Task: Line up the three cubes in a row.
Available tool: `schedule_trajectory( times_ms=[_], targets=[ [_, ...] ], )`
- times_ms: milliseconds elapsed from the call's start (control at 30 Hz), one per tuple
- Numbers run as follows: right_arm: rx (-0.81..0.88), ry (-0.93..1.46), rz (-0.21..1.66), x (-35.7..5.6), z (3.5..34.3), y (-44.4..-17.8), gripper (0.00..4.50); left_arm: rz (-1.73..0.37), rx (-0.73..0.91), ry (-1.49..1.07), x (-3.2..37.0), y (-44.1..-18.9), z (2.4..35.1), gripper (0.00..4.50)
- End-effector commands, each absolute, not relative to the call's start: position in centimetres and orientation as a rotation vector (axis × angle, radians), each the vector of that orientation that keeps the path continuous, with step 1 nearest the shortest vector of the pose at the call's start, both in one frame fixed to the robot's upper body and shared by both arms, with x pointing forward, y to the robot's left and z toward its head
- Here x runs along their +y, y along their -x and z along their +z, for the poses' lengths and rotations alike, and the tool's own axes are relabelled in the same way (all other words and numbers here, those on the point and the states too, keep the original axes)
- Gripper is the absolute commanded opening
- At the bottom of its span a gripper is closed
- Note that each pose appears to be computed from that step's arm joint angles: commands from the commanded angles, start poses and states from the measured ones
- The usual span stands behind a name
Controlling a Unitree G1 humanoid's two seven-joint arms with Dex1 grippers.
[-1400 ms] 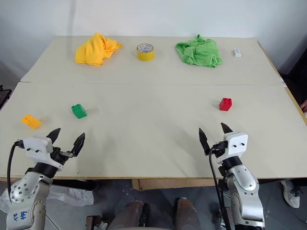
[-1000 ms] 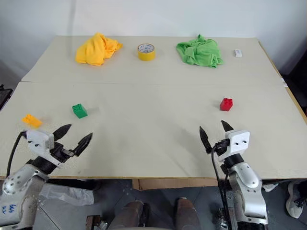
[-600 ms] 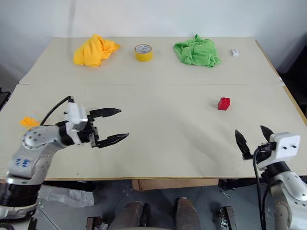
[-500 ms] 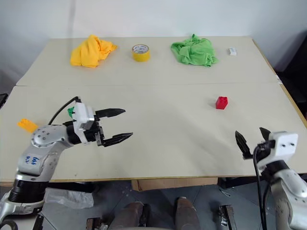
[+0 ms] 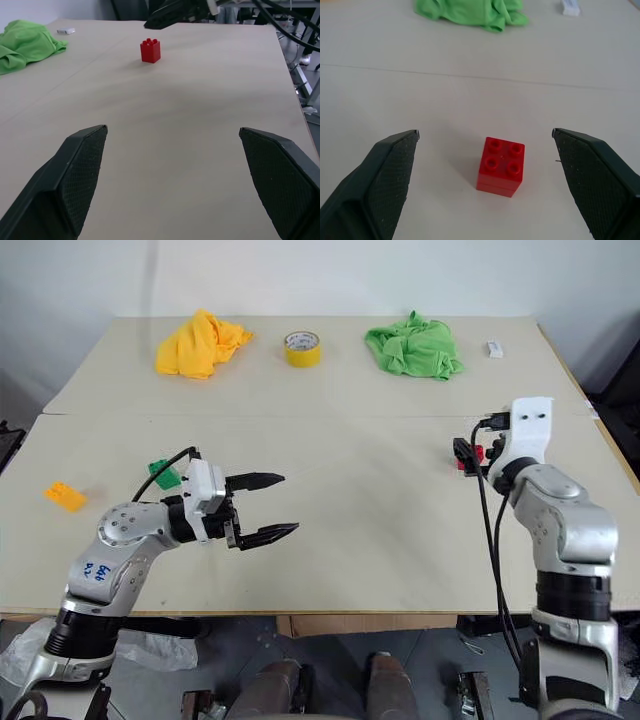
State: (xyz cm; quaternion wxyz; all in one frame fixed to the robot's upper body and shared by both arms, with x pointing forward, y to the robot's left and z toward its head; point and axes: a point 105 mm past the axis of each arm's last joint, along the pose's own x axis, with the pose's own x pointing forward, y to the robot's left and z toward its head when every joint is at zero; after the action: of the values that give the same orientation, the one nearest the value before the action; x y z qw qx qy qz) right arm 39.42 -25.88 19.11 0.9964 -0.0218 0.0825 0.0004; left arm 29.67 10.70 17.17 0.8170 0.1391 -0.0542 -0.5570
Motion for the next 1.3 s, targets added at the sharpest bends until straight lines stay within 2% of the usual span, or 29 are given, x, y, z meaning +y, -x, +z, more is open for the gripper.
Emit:
schedule_trajectory(
  times_ms=[33,167,200,267,467,567,600,667,767,867,967,1100,1300],
  targets=[
    [0.2,0.046,-0.061,-26.3,18.8,-40.9,4.5,-1.195,-0.167,-0.343,10.3,-29.2,18.3,4.49],
    [0.288,0.074,-0.031,-25.5,16.7,-41.1,4.5,-1.183,-0.169,-0.348,10.5,-29.2,18.4,4.49],
    [0.286,0.067,-0.013,-25.2,16.5,-41.1,4.31,-1.18,-0.17,-0.348,10.5,-29.2,18.5,4.5],
    [0.283,0.069,-0.016,-25.1,16.3,-41.3,3.9,-1.176,-0.17,-0.35,10.6,-29.2,18.5,4.5],
    [0.267,0.091,-0.038,-25.7,16.3,-41.4,1.94,-1.159,-0.164,-0.353,10.9,-29.1,18.3,4.5],
    [0.24,0.1,0.013,-25.3,17.0,-41.6,1.94,-1.137,-0.159,-0.358,11.4,-29.1,18.3,4.5],
    [0.203,0.114,0.104,-24.2,17.9,-41.6,1.94,-1.129,-0.158,-0.358,11.7,-29.2,18.3,4.5],
    [0.095,0.22,0.403,-20.2,20.0,-41.0,1.94,-1.115,-0.151,-0.354,12.3,-29.1,18.2,4.5],
    [0.08,0.396,0.754,-16.1,19.6,-39.1,1.94,-1.149,-0.112,-0.344,12.7,-28.3,17.5,4.5],
    [0.034,0.421,0.937,-13.9,19.6,-38.1,1.94,-1.152,-0.098,-0.353,12.8,-28.1,17.1,4.5],
    [0.09,0.439,1.145,-12.2,18.6,-36.9,1.94,-1.147,-0.099,-0.362,12.8,-28.2,17.1,4.5],
    [0.224,0.51,1.271,-11.8,16.4,-36.3,1.94,-1.144,-0.102,-0.362,12.6,-28.0,17.1,4.5],
    [0.22,0.573,1.294,-11.8,15.5,-37.0,1.94,-1.126,-0.104,-0.359,12.8,-27.8,17.1,4.5]
  ],
)
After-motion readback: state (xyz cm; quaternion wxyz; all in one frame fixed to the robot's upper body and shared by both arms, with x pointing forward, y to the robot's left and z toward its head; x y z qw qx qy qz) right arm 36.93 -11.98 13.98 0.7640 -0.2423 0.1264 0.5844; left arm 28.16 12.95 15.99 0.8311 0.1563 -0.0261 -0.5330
